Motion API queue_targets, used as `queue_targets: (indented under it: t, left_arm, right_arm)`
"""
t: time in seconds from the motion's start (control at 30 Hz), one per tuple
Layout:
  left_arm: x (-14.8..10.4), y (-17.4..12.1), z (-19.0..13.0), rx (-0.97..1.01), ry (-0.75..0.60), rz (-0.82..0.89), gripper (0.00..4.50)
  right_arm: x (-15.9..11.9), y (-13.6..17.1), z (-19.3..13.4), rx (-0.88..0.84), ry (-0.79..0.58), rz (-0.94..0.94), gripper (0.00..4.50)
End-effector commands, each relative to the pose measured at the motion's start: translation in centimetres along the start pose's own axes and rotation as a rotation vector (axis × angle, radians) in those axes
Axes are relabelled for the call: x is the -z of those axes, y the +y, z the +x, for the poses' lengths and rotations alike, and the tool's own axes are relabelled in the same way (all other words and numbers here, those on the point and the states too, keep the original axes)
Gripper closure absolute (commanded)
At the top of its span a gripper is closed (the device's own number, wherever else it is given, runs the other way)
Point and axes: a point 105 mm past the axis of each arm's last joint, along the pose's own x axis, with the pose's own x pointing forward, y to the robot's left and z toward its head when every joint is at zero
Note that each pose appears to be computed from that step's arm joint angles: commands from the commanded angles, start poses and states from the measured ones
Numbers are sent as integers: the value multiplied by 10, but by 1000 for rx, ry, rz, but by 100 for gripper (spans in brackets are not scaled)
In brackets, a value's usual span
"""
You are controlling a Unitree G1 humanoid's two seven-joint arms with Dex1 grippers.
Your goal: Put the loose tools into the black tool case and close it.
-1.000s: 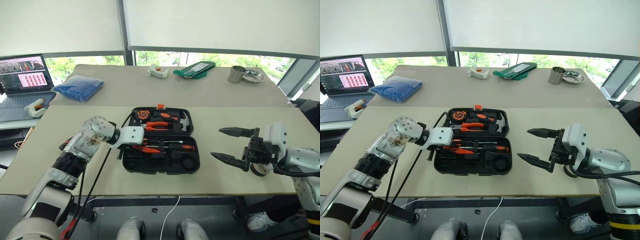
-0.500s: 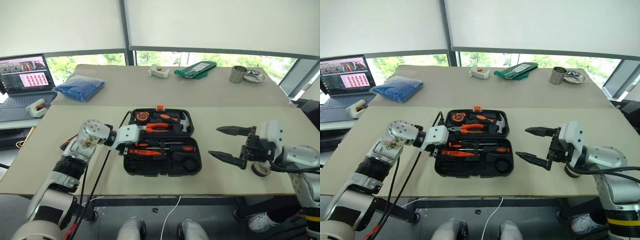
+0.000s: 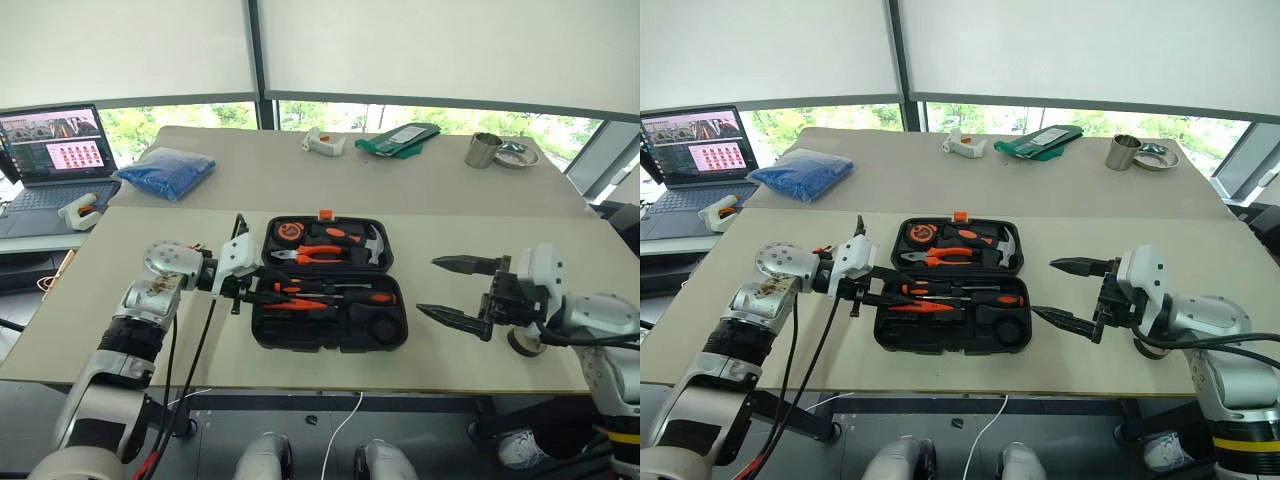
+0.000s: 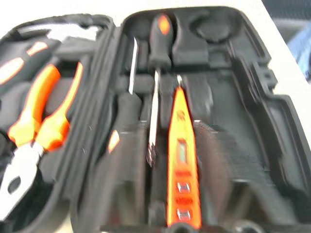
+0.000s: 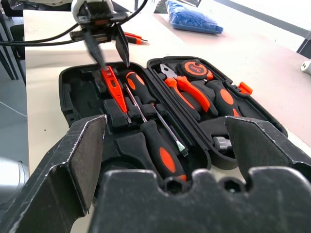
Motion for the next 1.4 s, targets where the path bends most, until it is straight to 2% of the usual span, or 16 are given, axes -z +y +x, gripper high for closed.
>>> queue_targets:
  t: [0.03,0.23,0.43,0.83,0.93,1.0,1.13,1.2,1.23,1.3,1.4]
  left_arm:
    - [-3,-1,5,-14,-16,18,438]
    - [15,-11,12,5,52,21,438]
    - [23,-10,18,-37,51,-33,438]
    - [47,-19,13,-43,118,-59,438]
    - [43,-20,14,-59,70,-40,438]
    - [29,-15,11,-109,-25,-18,438]
    - [-3,-4,-24,-206,-247,-41,438]
    - [-9,-7,-44,-229,-290,-81,438]
    - [-8,-10,-56,-253,-282,-95,388]
    - [0,-18,-79,-323,-251,-131,327]
    - [31,-35,-126,-531,-175,-231,217]
  right_arm:
    - [-6,-2,-2,10,-19,-39,0]
    - [-4,-2,-3,14,-19,-37,0]
    - [-4,2,-2,19,-19,-29,0]
    - [-11,3,-2,22,-45,-27,0]
    - [-11,4,0,21,-57,-29,0]
    - [-14,3,1,43,-98,-45,0]
    - [-20,2,-3,102,-179,-76,0]
    - [-21,5,-2,108,-210,-71,0]
    - [-20,8,-1,102,-222,-62,0]
    - [-16,16,2,87,-221,-58,0]
    - [-9,32,7,69,-240,-23,0]
